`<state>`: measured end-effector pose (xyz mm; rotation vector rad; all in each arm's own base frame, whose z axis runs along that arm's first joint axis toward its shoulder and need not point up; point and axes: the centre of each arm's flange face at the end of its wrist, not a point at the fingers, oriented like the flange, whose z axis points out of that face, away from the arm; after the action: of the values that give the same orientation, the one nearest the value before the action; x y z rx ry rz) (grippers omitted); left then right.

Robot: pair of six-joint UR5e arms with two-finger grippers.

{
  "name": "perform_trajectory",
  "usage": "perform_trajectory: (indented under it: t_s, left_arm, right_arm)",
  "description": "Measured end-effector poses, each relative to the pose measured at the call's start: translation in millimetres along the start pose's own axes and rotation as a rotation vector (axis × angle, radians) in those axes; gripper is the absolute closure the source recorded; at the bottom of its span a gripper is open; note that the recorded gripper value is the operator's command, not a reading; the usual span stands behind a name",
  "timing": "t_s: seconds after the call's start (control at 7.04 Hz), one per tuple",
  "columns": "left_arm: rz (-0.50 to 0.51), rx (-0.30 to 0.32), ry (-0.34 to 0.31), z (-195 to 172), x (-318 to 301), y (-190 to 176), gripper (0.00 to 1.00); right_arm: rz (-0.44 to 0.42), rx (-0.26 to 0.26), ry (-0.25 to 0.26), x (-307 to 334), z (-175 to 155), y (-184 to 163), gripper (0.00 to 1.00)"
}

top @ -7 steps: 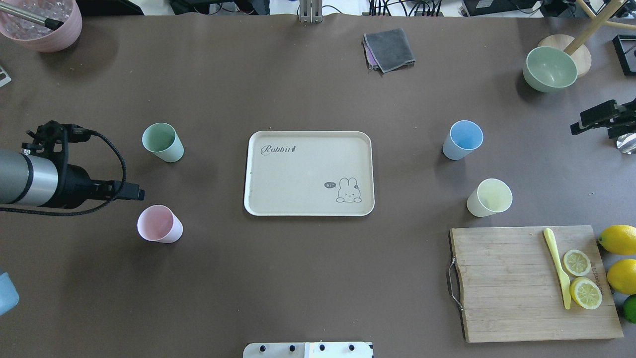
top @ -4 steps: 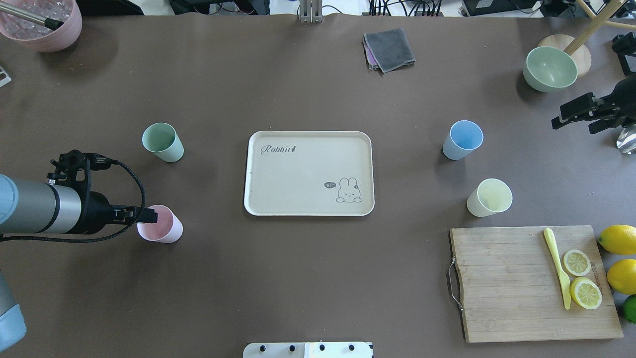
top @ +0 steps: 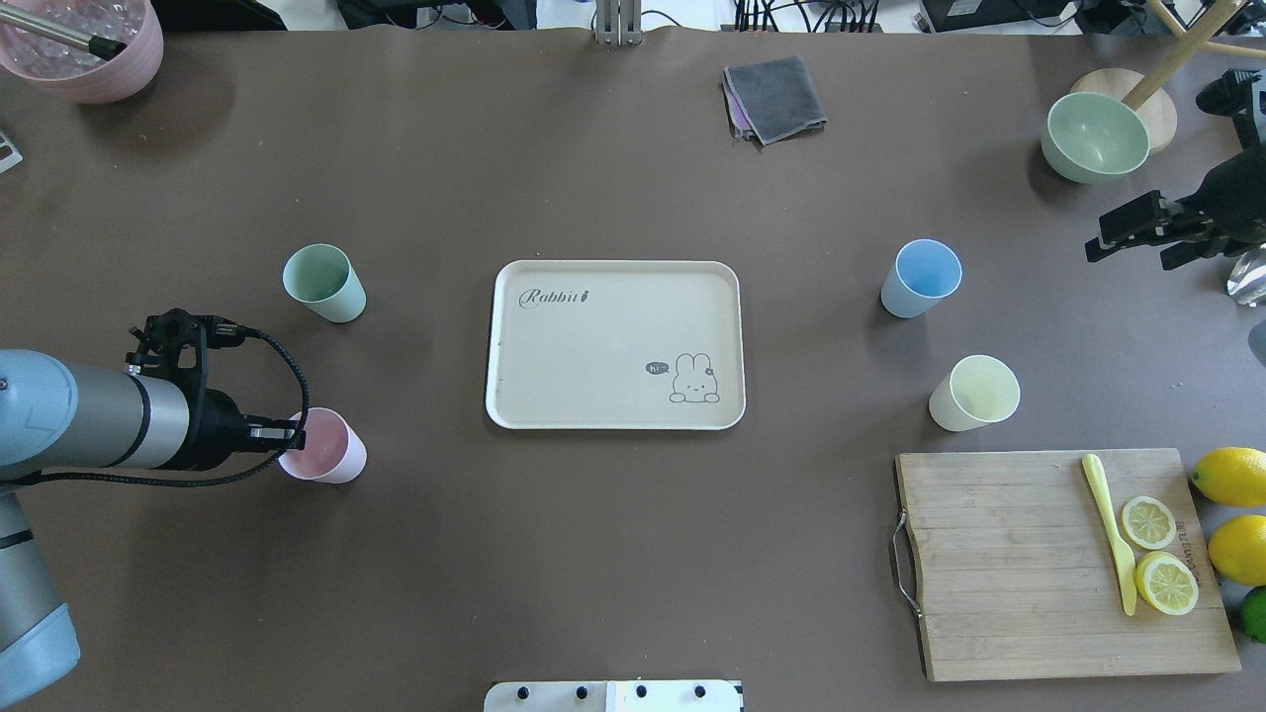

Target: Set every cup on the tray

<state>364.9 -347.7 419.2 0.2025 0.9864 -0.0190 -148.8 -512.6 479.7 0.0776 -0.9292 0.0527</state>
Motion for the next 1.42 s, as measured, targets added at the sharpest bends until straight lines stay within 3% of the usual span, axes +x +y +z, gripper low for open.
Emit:
perform_trajectory:
  t_s: [0.43,0.85,1.42]
  left_arm:
    - [-0.027,-0.026,0.059,-30,21,-22,1.00]
    - [-0.079,-0.043,0.040,-55,126,-85,1.00]
    - [-0.104,-0.041,0.043,-64,169,-102,1.00]
  right_arm:
    - [-0.037,-0.027,0.016,-18,23,7,0.01]
    - [-0.037,-0.058,0.026,-50,51,27,0.01]
    - [-0.077,-0.120,0.060,-66,87,70,0.01]
